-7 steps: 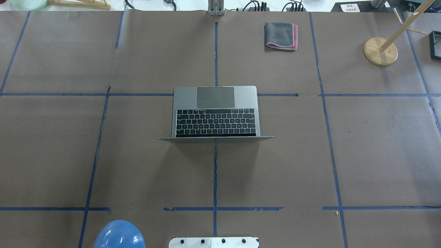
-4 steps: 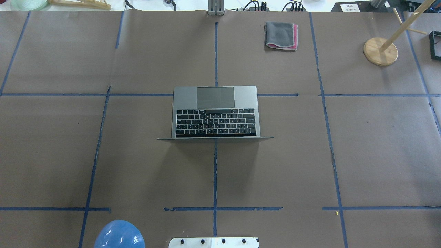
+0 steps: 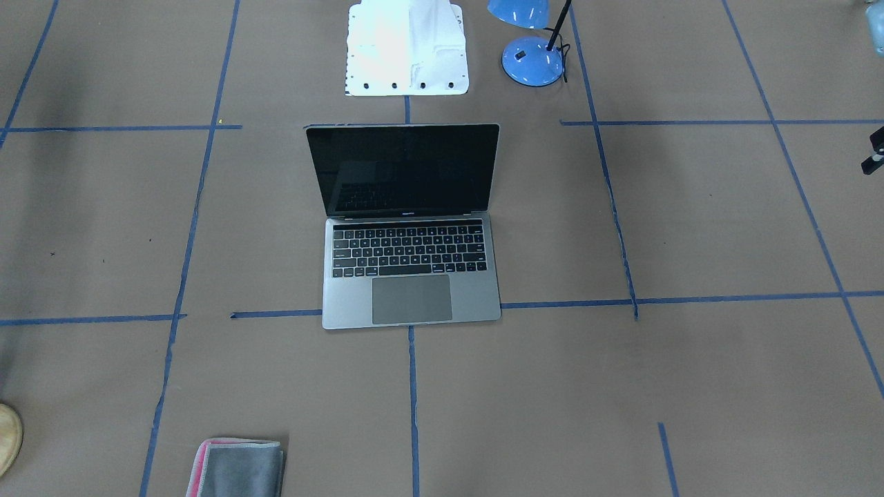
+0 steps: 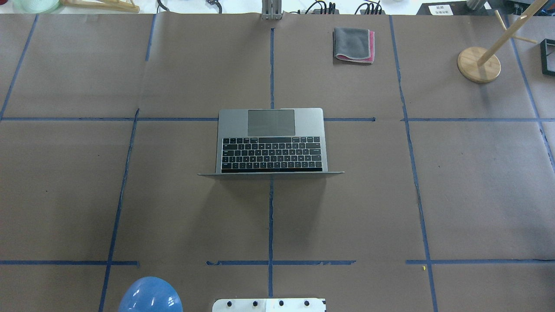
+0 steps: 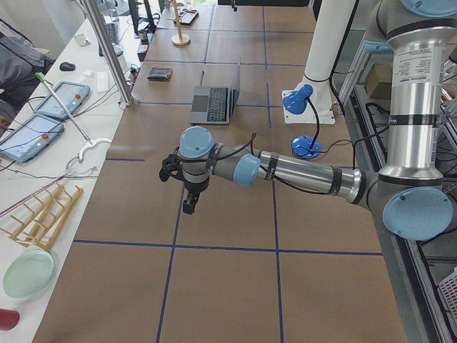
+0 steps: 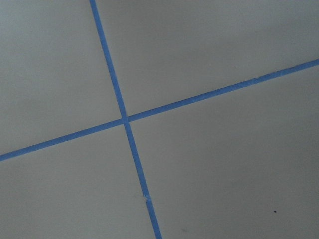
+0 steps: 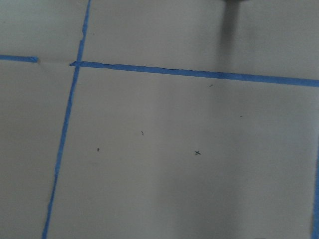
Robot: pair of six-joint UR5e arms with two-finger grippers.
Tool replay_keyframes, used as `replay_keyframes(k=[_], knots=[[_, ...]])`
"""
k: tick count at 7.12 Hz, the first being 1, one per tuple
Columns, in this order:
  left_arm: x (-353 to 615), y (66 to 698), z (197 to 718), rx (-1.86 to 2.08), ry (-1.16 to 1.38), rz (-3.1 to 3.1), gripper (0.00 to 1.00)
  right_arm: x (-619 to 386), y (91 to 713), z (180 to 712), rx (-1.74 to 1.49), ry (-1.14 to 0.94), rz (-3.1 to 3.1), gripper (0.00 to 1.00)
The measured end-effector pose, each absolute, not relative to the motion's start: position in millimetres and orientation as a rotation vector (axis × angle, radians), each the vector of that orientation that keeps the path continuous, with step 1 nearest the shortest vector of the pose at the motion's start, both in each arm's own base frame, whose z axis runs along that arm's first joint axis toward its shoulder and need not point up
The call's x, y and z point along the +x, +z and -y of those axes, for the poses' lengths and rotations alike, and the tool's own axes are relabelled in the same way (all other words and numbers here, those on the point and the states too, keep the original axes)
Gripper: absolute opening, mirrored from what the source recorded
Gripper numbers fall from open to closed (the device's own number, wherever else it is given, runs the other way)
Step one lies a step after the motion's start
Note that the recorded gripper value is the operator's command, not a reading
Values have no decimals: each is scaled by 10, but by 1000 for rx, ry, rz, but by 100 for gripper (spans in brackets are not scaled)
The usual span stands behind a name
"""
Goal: Close laptop
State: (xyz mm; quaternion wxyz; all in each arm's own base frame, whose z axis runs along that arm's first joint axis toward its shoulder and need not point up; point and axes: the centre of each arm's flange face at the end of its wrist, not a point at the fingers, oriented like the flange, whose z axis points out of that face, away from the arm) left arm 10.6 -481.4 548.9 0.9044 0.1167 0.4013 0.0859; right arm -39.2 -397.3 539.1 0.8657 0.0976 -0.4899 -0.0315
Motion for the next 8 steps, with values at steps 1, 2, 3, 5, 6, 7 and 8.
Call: replay_keyframes(k=[1,2,3,5,6,7,8], knots=[[327,5486,4716,264,162,-854,100,-609,5252,3932,217,-48,1072,98],[571,5460,4599,281,135,-894,100,-823,5145,3877,223,-44,1110,98],[820,5402,4479,286,107,-942,100,-1064,5048,3810,229,-41,1138,98],[1281,5224,4244,301,73,-1030,100,-1653,4742,3598,235,5,1202,98],[1568,5097,4113,302,49,-1073,100,-1943,4491,3445,231,36,1238,98],[1921,4916,3957,300,21,-1104,100,-2240,4252,3266,230,70,1266,98],[2263,4723,3790,300,-9,-1124,100,-2541,4078,3101,240,102,1286,98]])
